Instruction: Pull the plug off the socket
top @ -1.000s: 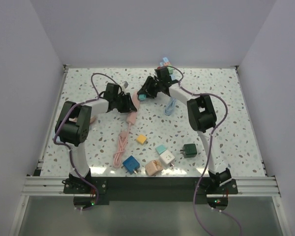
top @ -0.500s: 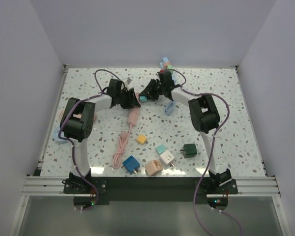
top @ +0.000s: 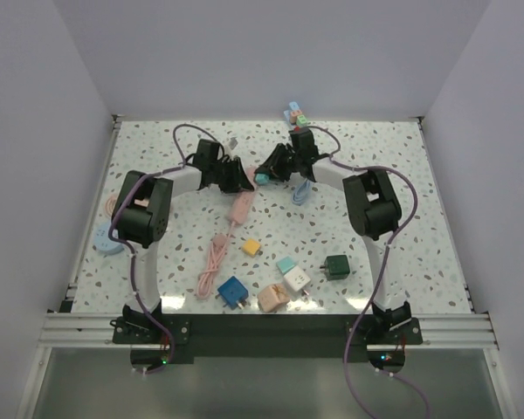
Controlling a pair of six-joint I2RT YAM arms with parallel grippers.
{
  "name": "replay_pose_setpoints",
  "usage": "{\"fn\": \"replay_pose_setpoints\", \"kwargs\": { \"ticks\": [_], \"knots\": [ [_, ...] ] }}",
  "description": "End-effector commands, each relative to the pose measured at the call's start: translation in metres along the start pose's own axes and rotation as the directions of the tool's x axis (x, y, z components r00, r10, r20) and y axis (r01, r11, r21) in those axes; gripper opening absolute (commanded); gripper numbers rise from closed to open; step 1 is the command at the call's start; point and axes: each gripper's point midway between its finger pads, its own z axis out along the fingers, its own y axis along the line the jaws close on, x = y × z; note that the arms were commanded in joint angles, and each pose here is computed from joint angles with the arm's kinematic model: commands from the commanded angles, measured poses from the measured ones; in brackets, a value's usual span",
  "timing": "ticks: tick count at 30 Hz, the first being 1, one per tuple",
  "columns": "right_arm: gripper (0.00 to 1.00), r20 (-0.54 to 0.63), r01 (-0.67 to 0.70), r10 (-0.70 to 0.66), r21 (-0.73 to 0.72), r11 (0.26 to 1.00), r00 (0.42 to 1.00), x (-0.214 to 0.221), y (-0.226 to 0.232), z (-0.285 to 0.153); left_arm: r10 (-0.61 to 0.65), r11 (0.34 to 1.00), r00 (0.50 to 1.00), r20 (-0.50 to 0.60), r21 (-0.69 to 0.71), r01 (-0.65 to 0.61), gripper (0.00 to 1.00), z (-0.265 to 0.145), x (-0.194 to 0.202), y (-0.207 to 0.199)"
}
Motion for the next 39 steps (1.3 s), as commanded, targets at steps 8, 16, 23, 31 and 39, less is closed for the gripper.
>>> {"fn": "replay_pose_setpoints", "kwargs": {
  "ticks": [8, 16, 23, 31, 39],
  "knots": [
    [0.00, -0.059, 0.057, -0.059, -0.032, 0.998, 0.997, 0.062, 0.020, -0.146, -0.078, 0.923, 0.997, 0.005, -0.378, 0.074, 0.00, -0.018, 0.032, 0.096],
    [0.00, -0.069, 0.129, -0.126, 0.032, 0.991, 0.990, 0.086, 0.014, -0.192, -0.076, 0.927, 0.996, 0.044, -0.366, 0.087, 0.00, -0.025, 0.014, 0.084],
    [0.00, -0.367, 0.243, -0.190, 0.104, 0.964, 0.911, 0.148, -0.048, -0.200, -0.058, 0.919, 0.990, 0.128, -0.381, 0.103, 0.00, -0.060, -0.022, 0.088],
    [0.00, -0.466, 0.272, -0.218, 0.052, 0.961, 0.858, 0.191, -0.063, -0.188, -0.158, 0.832, 0.964, 0.216, -0.497, 0.248, 0.00, -0.133, -0.047, 0.167],
    [0.24, -0.516, 0.294, -0.223, 0.059, 0.954, 0.827, 0.212, -0.071, -0.174, -0.308, 0.711, 0.847, 0.434, -0.486, 0.508, 0.00, -0.204, -0.053, 0.236]
  ]
}}
